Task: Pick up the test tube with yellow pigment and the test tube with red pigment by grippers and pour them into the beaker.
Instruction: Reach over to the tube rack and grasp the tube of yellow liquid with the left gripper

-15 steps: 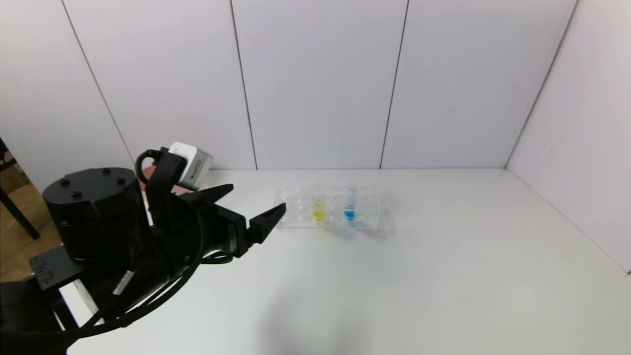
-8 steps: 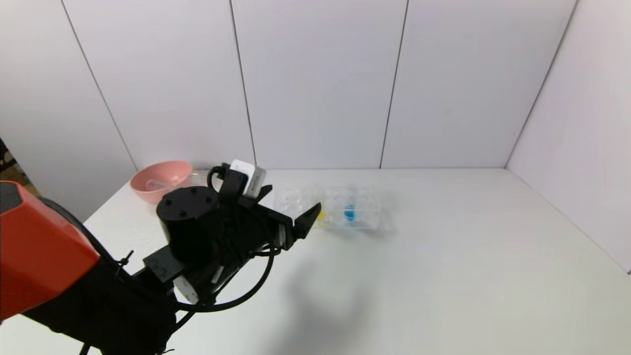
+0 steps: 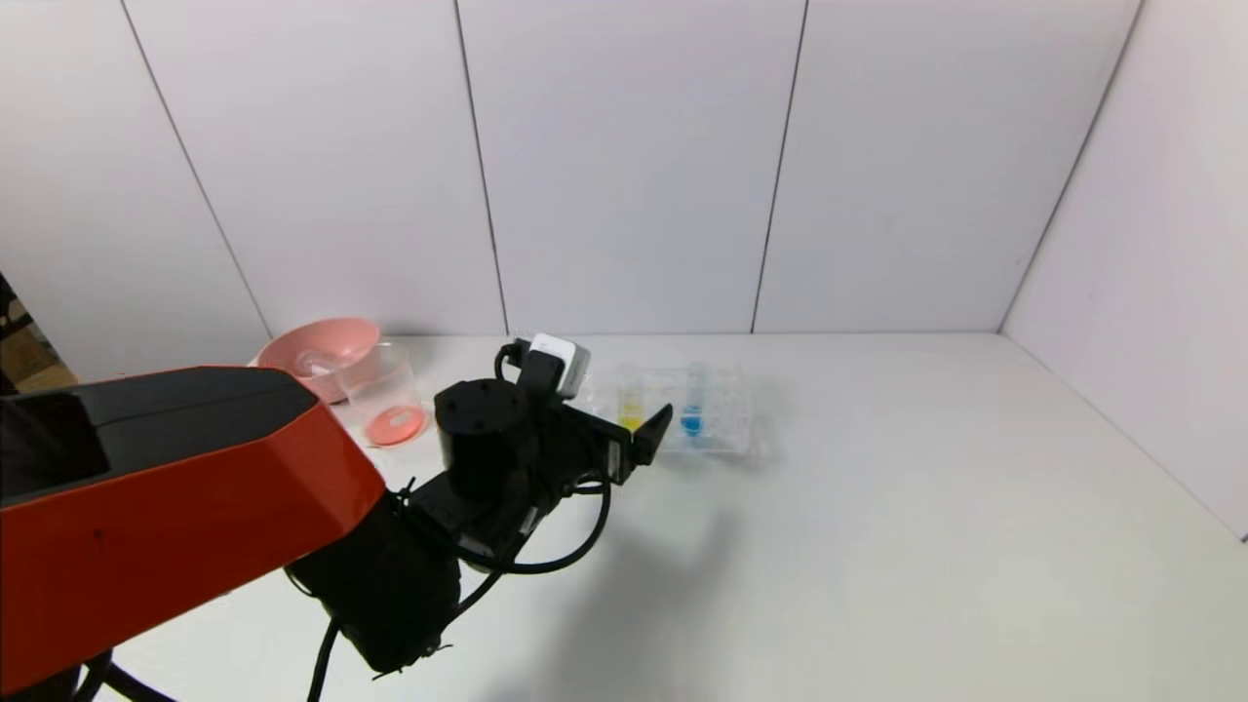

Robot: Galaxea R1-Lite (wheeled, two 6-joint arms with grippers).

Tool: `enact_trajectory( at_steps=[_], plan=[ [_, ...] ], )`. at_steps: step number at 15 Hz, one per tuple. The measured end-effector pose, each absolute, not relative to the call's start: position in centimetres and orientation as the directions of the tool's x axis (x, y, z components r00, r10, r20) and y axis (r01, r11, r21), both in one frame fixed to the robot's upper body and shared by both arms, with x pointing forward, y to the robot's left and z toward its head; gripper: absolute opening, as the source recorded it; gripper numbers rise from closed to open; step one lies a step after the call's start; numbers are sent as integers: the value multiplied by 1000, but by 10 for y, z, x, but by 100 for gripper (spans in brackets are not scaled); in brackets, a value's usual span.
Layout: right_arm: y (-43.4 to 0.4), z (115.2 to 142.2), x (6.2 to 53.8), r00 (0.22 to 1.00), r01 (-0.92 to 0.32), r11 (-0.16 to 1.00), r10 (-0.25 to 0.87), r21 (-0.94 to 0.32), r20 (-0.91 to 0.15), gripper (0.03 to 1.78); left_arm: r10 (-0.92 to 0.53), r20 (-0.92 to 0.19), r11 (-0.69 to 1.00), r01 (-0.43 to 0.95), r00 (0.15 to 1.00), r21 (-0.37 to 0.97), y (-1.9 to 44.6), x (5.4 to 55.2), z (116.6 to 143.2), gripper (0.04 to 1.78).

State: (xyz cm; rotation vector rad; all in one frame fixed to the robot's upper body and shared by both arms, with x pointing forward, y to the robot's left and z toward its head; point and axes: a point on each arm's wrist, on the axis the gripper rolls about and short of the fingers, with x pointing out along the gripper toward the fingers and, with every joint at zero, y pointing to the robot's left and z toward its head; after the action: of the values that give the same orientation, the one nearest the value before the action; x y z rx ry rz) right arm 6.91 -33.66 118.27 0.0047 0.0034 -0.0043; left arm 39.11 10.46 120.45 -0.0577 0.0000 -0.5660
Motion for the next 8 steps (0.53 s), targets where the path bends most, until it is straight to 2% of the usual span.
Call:
enact_trajectory(
  at_steps=[5,8],
  plan=[
    [-337,1183,69,1000,4,1000,-4,5,-3,11,-402,-35,916,402,915,-16,84,417,1199,178],
    [-337,1183,69,1000,5,1000,-5,5,-3,11,-361,-17,933,361,932,-13,74,425,1199,178]
  ],
)
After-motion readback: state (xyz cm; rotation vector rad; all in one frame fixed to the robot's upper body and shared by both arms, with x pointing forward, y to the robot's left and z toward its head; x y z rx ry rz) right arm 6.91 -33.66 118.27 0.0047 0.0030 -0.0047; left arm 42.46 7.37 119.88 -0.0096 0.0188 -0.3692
